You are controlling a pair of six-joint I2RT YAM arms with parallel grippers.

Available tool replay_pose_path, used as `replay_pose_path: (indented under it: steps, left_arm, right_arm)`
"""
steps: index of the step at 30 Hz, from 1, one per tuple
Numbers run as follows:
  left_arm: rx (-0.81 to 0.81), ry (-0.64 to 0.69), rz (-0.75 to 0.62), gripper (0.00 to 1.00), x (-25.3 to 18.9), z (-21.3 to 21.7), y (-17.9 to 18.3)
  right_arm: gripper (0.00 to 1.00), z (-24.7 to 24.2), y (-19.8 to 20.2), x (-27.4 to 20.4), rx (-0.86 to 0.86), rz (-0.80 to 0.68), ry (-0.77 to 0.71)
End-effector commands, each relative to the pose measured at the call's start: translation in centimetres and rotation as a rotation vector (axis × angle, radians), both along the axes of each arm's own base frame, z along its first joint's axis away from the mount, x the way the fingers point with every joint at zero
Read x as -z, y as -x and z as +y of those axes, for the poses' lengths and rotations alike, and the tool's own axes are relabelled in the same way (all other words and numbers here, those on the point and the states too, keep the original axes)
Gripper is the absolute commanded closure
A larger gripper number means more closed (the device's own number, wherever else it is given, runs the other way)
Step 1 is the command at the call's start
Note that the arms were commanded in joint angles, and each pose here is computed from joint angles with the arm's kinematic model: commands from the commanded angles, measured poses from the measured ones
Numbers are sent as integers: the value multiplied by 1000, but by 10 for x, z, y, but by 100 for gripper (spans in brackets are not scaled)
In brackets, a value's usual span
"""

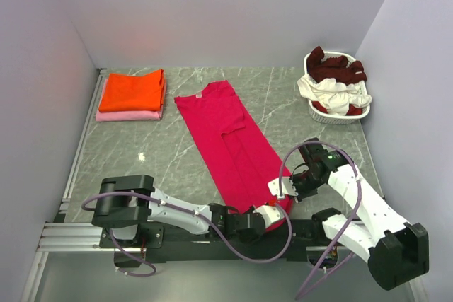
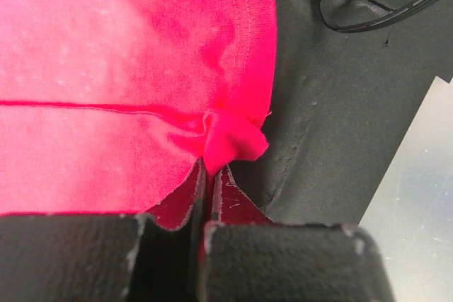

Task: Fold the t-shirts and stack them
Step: Fold the tshirt

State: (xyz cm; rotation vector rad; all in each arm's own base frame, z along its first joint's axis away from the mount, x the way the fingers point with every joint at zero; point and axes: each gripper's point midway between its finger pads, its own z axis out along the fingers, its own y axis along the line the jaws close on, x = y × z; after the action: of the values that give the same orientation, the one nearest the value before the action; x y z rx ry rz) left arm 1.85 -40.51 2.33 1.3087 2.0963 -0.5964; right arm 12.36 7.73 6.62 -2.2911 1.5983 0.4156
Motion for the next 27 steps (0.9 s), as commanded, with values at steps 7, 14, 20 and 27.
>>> replay_pose_path:
  steps: [7, 14, 20, 27]
  left_arm:
    - [33, 69, 103, 99, -22, 27, -4]
    - [-152, 248, 90, 99, -69, 50, -101]
    - [-382, 301, 44, 99, -91, 87, -206]
    - [-506, 255, 42, 99, -88, 111, -290]
  right_arm:
    - [100, 28, -22, -22, 103, 48, -123]
    - [100, 70, -111, -55, 320, 36, -251]
    - [100, 106, -199, -70, 444, 109, -285]
    - [100, 130, -275, -50, 525, 179, -252]
